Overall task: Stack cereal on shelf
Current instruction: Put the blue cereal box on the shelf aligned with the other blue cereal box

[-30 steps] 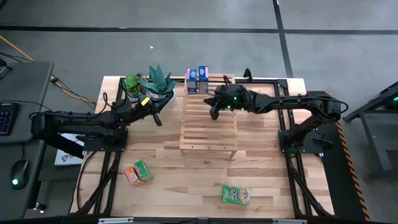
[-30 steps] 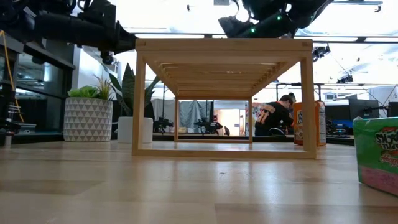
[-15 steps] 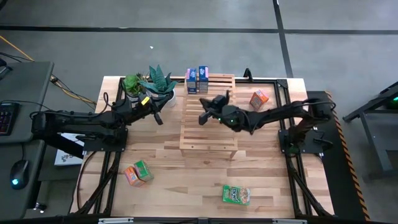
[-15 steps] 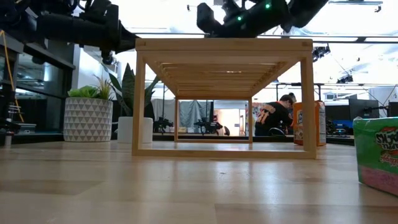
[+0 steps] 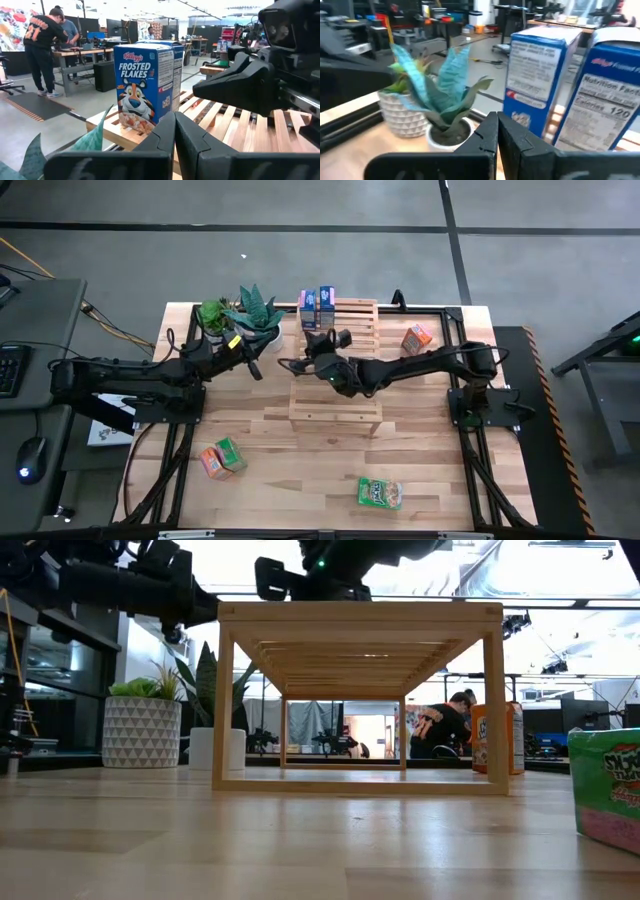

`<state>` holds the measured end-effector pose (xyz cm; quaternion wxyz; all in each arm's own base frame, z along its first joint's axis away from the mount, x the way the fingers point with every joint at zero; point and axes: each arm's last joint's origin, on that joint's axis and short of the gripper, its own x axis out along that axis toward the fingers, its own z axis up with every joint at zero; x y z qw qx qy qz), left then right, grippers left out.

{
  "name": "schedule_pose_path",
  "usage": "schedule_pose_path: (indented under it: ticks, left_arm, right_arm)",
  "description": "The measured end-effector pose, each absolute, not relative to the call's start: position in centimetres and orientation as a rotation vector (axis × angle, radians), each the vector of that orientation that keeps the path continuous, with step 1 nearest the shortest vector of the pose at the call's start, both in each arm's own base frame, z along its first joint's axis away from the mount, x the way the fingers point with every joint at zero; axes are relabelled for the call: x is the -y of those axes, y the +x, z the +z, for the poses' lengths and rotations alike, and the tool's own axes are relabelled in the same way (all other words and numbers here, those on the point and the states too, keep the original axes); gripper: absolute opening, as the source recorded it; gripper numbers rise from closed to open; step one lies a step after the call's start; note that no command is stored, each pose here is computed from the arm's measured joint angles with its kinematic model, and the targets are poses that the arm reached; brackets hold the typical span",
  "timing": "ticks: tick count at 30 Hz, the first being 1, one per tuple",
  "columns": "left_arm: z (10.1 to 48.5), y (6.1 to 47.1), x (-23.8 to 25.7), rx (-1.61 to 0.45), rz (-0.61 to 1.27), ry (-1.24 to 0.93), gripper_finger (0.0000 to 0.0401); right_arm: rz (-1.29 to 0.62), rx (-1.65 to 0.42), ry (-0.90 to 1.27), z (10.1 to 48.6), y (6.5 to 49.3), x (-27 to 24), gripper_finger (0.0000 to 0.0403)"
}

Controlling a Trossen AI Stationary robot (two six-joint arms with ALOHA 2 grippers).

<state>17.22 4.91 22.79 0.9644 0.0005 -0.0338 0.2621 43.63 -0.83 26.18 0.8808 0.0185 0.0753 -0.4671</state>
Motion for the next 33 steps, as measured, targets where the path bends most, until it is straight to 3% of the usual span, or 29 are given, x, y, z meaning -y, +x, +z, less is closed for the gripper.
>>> schedule_pose_path:
  ticks: [8,33]
  left_arm:
    - [22.8,17.2,-4.9,0.075,0.530,-0.001,0.0000]
    - [22.8,17.2,-4.9,0.074,0.532,0.000,0.0000]
  right_arm:
    - [-1.058,-0.152,0.037,26.0,43.6,2.8,0.0000]
    - [-1.062,-0.139,0.087,26.0,43.5,5.1,0.0000]
